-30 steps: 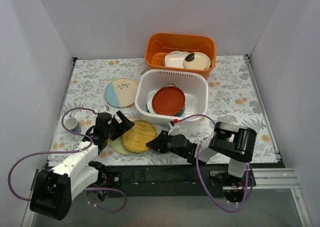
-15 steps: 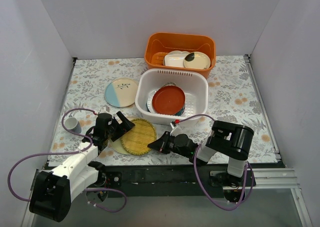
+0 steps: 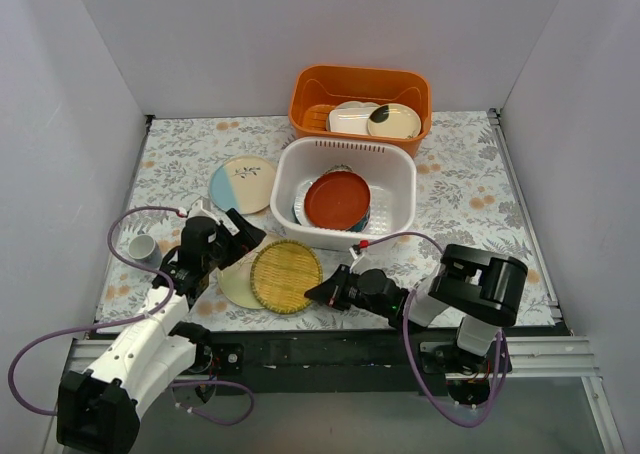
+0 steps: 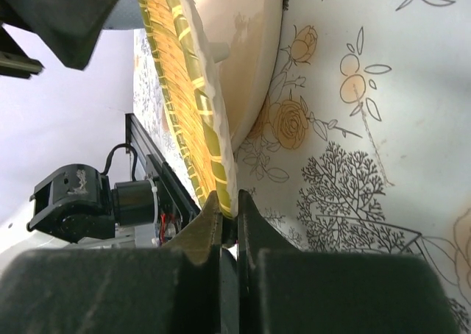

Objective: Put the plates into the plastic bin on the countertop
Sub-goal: Pick up the plate at the center of the board, then place the plate in the plastic bin.

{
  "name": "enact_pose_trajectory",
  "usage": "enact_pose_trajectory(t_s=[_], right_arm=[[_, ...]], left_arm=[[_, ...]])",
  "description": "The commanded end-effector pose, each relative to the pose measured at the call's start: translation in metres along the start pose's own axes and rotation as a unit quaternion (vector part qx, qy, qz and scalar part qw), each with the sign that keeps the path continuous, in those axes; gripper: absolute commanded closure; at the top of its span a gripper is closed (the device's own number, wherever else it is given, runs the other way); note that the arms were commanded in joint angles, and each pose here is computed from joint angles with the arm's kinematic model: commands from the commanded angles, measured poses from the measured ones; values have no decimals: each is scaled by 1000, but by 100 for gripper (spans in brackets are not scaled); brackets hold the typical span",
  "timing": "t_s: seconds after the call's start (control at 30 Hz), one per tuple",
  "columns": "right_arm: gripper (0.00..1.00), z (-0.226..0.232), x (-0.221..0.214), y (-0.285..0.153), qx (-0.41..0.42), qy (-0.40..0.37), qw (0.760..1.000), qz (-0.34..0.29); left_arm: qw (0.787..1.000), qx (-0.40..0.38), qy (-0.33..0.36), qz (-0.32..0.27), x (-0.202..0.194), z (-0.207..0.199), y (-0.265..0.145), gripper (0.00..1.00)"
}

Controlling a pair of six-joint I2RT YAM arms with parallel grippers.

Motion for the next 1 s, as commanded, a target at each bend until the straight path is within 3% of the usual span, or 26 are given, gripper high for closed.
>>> enact_pose_trajectory(t_s=[0.0, 0.53, 0.97], right_arm=[[99, 10, 17, -5, 18, -22, 999, -31], [99, 39, 34, -60, 0, -148, 986, -74], [99, 66, 31, -91, 36, -195, 979, -35]], left_arm=[[1000, -7, 15, -20, 12, -15, -7, 12], [999, 7, 33, -29, 23, -23, -2, 5], [998, 20, 45, -41, 35, -36, -19, 2]])
Point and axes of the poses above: each gripper's point midway between its finger pads, its own y axis out along the fingers, its own z axis along the line the jaws close on, x = y × z, the point moved 3 cm from there along -y, back along the fingers, and after that the axes turned 13 degrees about -y, right-handed, at the moved point
